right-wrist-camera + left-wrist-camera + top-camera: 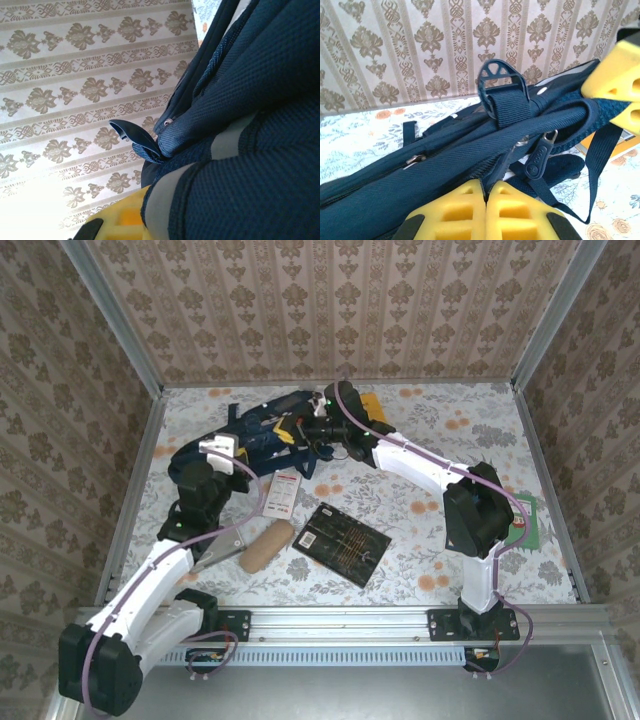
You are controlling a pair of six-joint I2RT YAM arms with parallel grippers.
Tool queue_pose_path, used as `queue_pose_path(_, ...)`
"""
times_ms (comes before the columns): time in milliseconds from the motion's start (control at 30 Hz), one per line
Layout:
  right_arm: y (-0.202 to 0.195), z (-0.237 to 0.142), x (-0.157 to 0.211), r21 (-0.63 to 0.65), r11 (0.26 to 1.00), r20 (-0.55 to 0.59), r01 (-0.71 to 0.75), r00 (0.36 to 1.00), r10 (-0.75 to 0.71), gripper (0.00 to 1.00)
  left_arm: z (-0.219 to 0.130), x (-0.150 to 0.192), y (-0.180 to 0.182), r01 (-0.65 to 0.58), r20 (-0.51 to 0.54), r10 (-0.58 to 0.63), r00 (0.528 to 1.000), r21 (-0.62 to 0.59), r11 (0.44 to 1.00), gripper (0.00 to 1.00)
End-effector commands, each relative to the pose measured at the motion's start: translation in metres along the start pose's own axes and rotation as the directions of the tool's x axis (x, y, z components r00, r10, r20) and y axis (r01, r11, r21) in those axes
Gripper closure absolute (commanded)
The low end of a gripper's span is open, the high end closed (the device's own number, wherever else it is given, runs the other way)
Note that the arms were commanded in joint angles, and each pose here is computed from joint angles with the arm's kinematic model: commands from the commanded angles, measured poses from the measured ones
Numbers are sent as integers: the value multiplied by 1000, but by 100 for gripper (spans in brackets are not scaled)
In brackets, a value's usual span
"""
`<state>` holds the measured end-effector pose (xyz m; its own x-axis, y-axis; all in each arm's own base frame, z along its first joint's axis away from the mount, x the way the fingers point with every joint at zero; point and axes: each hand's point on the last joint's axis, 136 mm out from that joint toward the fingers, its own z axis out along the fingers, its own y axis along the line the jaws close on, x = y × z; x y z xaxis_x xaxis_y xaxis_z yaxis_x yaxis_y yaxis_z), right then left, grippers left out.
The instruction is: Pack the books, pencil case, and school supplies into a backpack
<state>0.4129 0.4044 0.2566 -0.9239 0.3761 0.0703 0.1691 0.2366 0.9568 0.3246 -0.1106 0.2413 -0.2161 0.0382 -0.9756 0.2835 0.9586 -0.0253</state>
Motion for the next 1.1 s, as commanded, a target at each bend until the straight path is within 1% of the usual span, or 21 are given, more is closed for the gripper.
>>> queue_pose_path(0, 29, -32, -19, -68, 997, 68, 45, 997, -40, 100, -11, 5, 39, 135, 19, -134, 991, -170, 976, 100)
queue_pose_path(233, 27, -46, -37, -62, 997, 116, 46, 993, -38, 100, -22, 33, 47, 199, -46, -214, 976, -215, 956, 100)
queue_pose_path(333, 23, -51, -43, -56, 998, 134, 43, 990, -35, 100, -29, 45, 54, 218, -78, -244, 967, -254, 943, 100)
queue_pose_path(400, 22, -52, -46, -56, 998, 139, 42, 990, -34, 100, -30, 47, 50, 227, -84, -251, 964, -224, 948, 100)
queue_pose_path(533, 25, -51, -45, -60, 997, 135, 46, 990, -37, 100, -28, 40, 30, 273, -51, -279, 959, -100, 957, 100)
queue_pose_path(633, 28, -49, -43, -66, 997, 129, 50, 991, -41, 100, -23, 35, 16, 337, -51, -337, 940, -19, 941, 79)
queue_pose_path(700, 30, -47, -41, -67, 996, 122, 51, 992, -43, 100, -19, 32, 5, 373, -63, -370, 927, 33, 927, 69)
queue_pose_path(733, 32, -46, -40, -70, 996, 119, 52, 992, -44, 100, -17, 31, -2, 379, -70, -376, 924, 54, 924, 67)
queue_pose_path(833, 35, -45, -36, -73, 996, 114, 55, 992, -46, 100, -10, 30, -20, 379, -83, -372, 925, 94, 921, 65)
queue_pose_path(933, 36, -43, -34, -76, 996, 108, 55, 993, -47, 100, -3, 28, -39, 354, -98, -343, 934, 129, 927, 65)
queue_pose_path(1067, 36, -41, -30, -75, 996, 99, 54, 994, -46, 100, 5, 26, -62, 334, -101, -320, 942, 187, 924, 67)
